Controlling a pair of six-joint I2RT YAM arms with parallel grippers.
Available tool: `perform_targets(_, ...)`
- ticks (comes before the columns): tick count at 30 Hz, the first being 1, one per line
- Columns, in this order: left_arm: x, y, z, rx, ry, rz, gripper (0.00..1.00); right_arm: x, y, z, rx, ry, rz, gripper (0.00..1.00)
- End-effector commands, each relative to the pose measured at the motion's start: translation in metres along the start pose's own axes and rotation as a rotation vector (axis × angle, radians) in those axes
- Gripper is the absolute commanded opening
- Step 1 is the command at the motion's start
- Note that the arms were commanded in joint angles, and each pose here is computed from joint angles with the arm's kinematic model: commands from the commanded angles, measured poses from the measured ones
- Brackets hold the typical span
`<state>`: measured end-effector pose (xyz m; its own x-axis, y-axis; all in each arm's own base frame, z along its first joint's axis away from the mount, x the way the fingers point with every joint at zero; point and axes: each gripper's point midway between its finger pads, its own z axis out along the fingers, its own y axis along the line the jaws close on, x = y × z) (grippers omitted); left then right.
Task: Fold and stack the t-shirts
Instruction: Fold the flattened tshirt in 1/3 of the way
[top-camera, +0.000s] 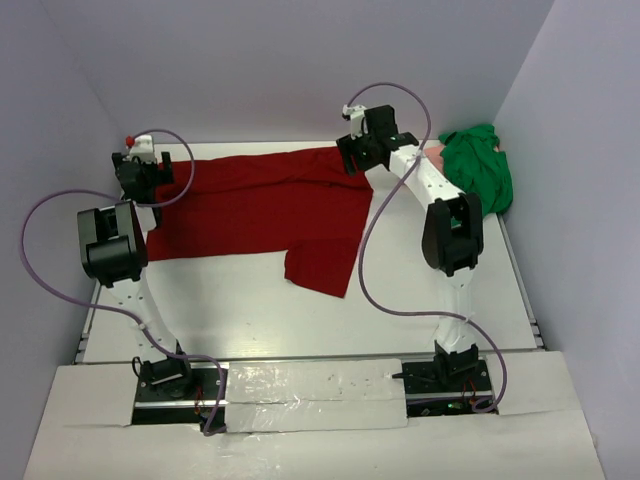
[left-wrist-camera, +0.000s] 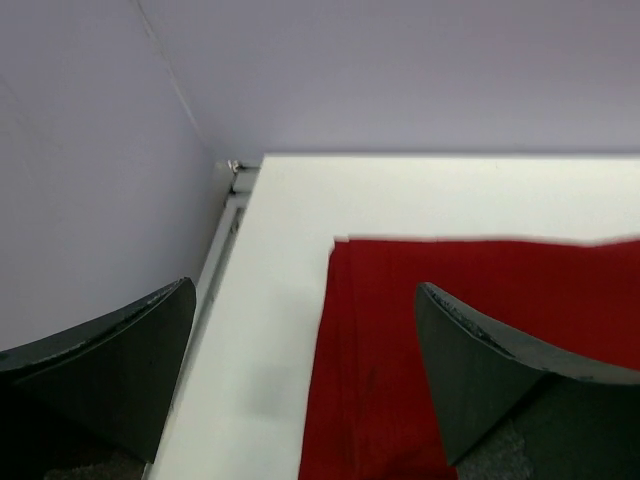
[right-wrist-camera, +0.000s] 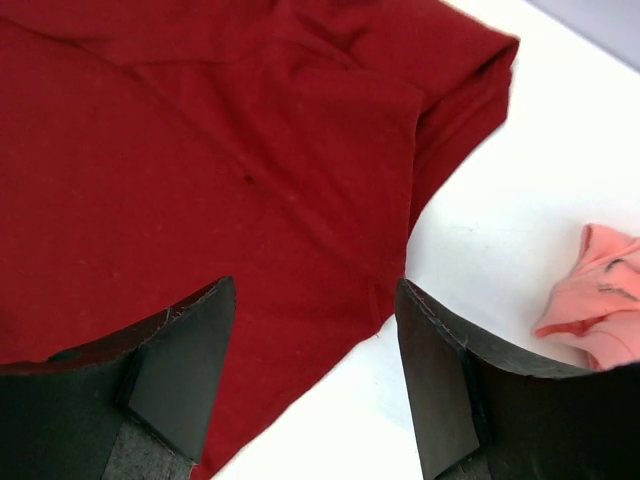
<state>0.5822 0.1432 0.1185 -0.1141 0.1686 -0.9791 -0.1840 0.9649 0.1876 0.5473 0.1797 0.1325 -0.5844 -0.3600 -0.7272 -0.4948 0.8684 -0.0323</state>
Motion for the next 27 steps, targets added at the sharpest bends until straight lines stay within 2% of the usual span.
perform_targets(1,-0.025,0.003,0.020,0.003,-0.045,-0.063,0.99,-0.032,0.009,-0.032,-0.016,-0.088,0.010,0.72)
perform_targets(6,-0.024,-0.016,0.022,0.044,-0.022,-0.083,0.99,-0.023,0.014,-0.020,-0.053,-0.020,0.048,0.72)
perform_targets(7,-0.023,-0.019,0.022,0.050,-0.018,-0.087,0.99,-0.011,0.017,-0.010,-0.055,0.026,0.062,0.72)
perform_targets(13,-0.010,-0.028,0.018,0.086,0.076,-0.138,0.99,-0.017,0.031,0.009,-0.095,0.052,0.102,0.71)
perform_targets(16,-0.020,-0.027,0.008,0.074,0.027,-0.127,0.99,-0.008,0.048,0.016,-0.145,0.083,0.121,0.71)
perform_targets(21,-0.024,-0.024,0.013,0.055,0.048,-0.128,0.99,0.017,0.077,0.027,-0.210,0.171,0.126,0.69)
perform_targets(27,-0.026,-0.026,0.011,0.059,0.038,-0.122,0.99,0.039,0.092,0.036,-0.248,0.213,0.140,0.60)
